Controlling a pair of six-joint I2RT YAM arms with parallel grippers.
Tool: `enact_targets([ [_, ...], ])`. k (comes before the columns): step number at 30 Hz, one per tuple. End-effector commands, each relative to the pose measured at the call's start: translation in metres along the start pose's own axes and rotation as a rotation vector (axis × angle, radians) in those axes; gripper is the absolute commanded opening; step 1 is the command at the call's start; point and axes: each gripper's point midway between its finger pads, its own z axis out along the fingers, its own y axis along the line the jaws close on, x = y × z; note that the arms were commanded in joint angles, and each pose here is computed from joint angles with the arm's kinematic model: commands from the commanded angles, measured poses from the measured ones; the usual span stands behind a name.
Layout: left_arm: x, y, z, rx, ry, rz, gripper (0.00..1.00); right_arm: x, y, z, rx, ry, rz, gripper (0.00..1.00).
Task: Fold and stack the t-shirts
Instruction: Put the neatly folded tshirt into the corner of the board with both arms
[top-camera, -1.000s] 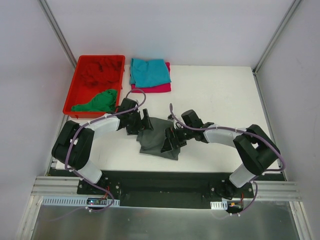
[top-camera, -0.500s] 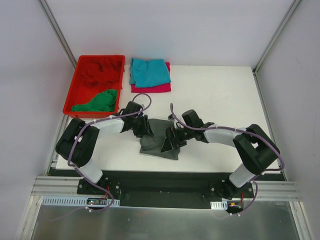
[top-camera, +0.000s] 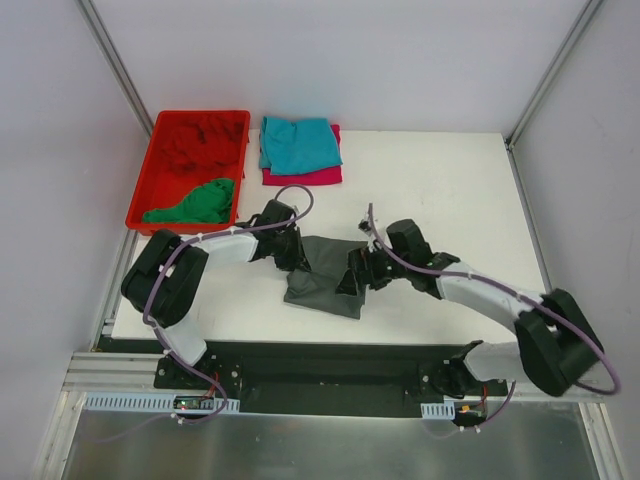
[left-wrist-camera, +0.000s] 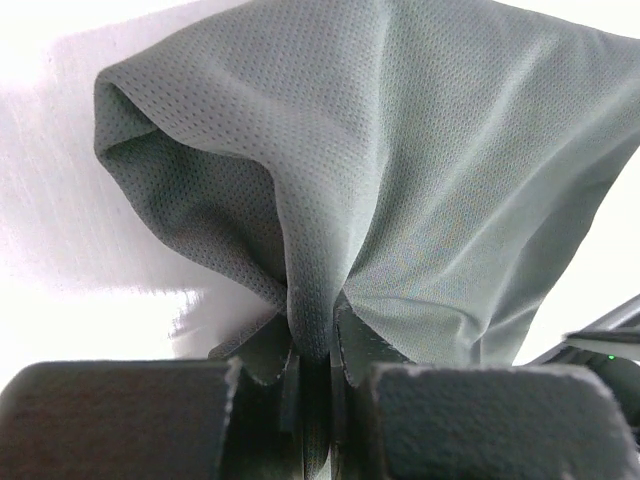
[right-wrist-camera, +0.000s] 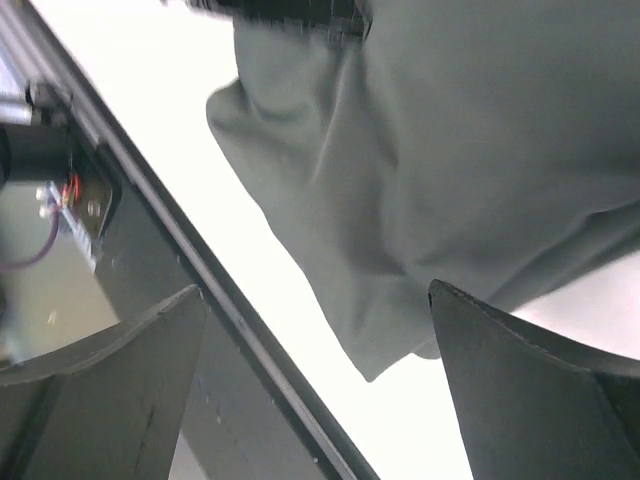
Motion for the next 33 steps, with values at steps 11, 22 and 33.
enact_targets([
  [11,-0.011,-0.013,-0.007,-0.030,-0.072,0.043,0.00,-0.035,-0.069,-0.059,0.565,-0.253,0.282,0.99],
  [22,-0.002,-0.006,-0.002,-0.044,-0.048,0.002,0.00,-0.026,-0.091,0.003,0.571,-0.067,0.369,0.77],
  [33,0.002,-0.007,-0.002,-0.033,-0.032,-0.007,0.00,-0.012,-0.072,0.030,0.517,-0.007,0.370,0.53],
])
